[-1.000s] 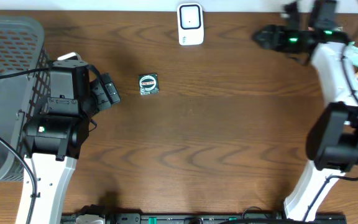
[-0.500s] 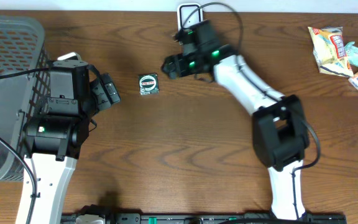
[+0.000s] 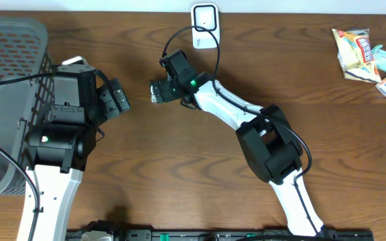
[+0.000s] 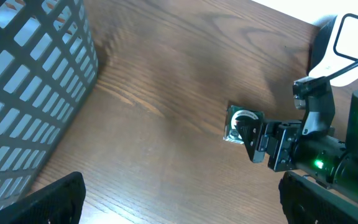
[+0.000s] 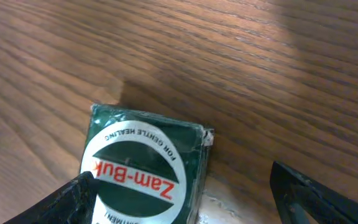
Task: Scan the item barcode
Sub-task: 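Reach the right gripper toward the green tin before the scanner, then close the right gripper on the green Zam-Buk tin and lift it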
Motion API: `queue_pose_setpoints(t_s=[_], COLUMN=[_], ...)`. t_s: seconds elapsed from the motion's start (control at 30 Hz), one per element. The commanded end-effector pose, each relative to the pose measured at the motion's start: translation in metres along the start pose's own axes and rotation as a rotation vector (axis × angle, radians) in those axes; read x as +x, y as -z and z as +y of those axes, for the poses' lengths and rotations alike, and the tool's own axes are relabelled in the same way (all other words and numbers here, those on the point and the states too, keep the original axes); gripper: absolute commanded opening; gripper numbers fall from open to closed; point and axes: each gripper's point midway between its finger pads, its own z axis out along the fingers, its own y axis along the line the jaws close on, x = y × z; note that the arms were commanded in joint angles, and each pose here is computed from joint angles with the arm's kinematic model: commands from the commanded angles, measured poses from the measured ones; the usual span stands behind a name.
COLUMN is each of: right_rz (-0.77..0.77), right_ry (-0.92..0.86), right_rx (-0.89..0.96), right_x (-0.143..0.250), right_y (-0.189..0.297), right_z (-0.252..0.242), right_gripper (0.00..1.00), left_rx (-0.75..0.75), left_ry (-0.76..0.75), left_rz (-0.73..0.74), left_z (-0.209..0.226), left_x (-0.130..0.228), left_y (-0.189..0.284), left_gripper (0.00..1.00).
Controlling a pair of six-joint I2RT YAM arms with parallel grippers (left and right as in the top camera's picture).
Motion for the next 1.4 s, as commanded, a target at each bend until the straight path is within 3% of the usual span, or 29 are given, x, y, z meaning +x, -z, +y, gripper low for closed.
queue_pose_setpoints(t_s=[0.0,0.2,0.53,0.73,0.97,1.17,1.27,1.37], right_rz=[-0.039,-0.08,-0.1,-0.088,-0.054,-0.054,-0.048,-0.022], right_ry=[-0.01,0.008,0.034,0.028,0.019,0.08,0.16,0.236], right_rx=[0.0,-0.037,0.076,0.143,0.236,0.251,0.26,0.267], right_x=[-0.009,-0.014,0.0,0.005,0.008,-0.01,-0.015,-0.012], right_y=[0.001,0.001,-0.019,-0.023,-0.013,0.022,0.034,0.038], right_z=[0.006,0.028,0.023,0.005,-0.02,-0.023,-0.022,-0.024], right_gripper=[0.84,0.83,0.83,0.71,0.69,0.55,0.57,0.66], left_rx=[-0.006,-0.006,-0.006,-0.006,-0.006,-0.006,-0.006,-0.006], left_ry=[-0.009,-0.009,-0.009,-0.009,-0.009,-0.009,-0.009,-0.009], left_rz=[-0.009,-0.009,-0.009,-0.009,-0.009,-0.009,-0.009,-0.009], left_z=[0.002,0.002,0.002,0.002,0.002,0.002,0.002,0.002], left_x=[-0.002,-0.002,-0.002,-0.002,-0.002,-0.002,-0.002,-0.002], left_y=[0.002,0.002,0.002,0.002,0.002,0.002,0.002,0.002], left_gripper=[0.97,0.98,0.97,0.97,0.98,0.98,0.98,0.98])
